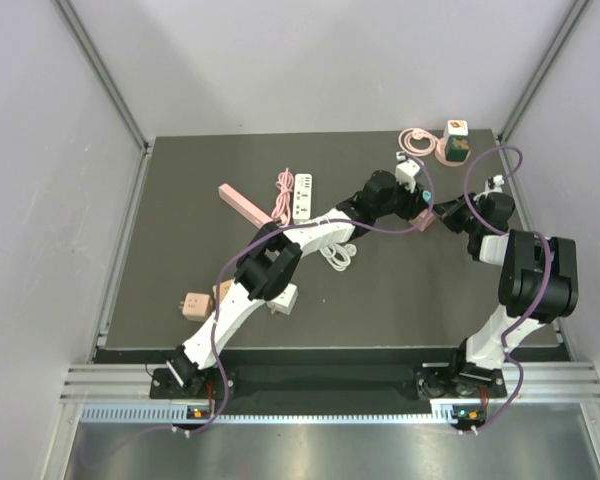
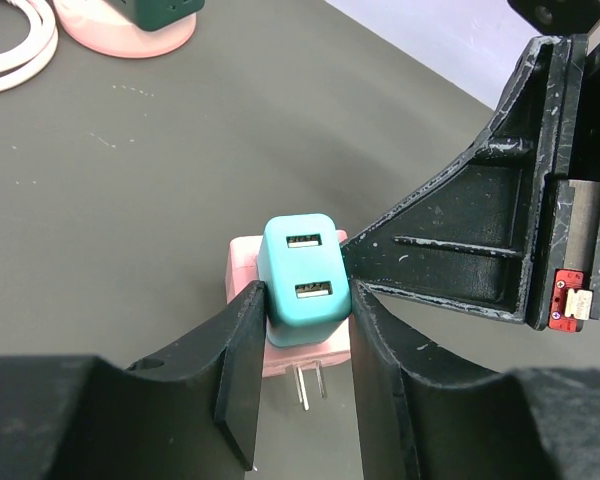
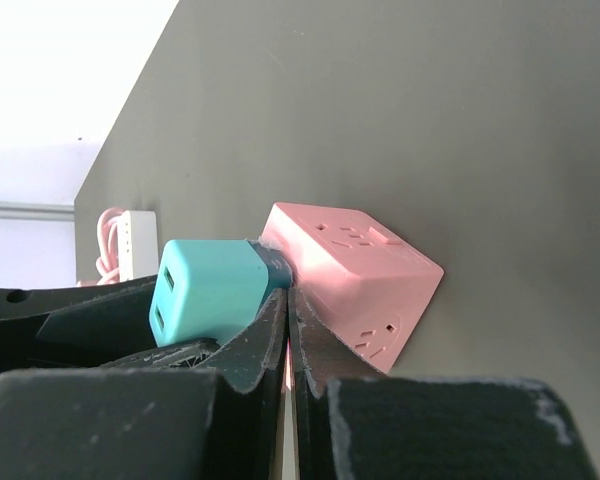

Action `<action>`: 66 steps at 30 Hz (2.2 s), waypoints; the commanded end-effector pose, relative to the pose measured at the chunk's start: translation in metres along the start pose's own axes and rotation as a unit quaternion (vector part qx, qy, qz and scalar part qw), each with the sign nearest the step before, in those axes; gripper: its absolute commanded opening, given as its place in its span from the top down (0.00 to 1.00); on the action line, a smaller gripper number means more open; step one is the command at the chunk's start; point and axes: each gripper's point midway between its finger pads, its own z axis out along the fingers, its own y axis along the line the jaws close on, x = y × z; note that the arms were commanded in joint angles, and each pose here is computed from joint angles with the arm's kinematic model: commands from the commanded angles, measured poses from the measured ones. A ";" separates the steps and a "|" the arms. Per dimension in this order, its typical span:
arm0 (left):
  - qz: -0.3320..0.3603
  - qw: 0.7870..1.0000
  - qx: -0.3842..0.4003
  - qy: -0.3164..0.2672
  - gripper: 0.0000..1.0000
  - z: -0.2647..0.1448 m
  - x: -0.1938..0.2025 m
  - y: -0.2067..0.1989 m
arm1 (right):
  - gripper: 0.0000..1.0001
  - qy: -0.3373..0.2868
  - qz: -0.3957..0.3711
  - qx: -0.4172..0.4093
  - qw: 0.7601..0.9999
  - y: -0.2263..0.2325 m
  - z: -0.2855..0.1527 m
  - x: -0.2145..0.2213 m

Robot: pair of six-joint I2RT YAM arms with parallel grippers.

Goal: Pull the plug off the socket

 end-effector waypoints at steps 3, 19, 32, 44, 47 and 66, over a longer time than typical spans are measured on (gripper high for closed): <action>-0.009 0.995 0.071 -0.071 1.00 -0.007 -0.052 -0.044 | 1.00 0.045 0.009 0.091 0.995 -0.049 0.003 0.036; -0.019 0.992 0.084 -0.090 1.00 -0.018 -0.068 -0.051 | 1.00 0.062 0.014 0.110 0.992 -0.055 0.010 0.042; -0.053 0.990 0.083 -0.096 1.00 -0.025 -0.080 -0.045 | 1.00 0.071 0.009 0.118 0.990 -0.056 0.014 0.044; -0.082 0.987 0.095 -0.101 1.00 -0.029 -0.087 -0.042 | 1.00 0.078 0.007 0.120 0.990 -0.055 0.016 0.046; -0.081 0.986 0.099 -0.103 1.00 -0.031 -0.091 -0.045 | 1.00 0.077 0.007 0.121 0.990 -0.056 0.016 0.045; -0.125 0.982 0.099 -0.100 1.00 -0.036 -0.090 -0.016 | 1.00 0.086 0.002 0.125 0.988 -0.056 0.019 0.048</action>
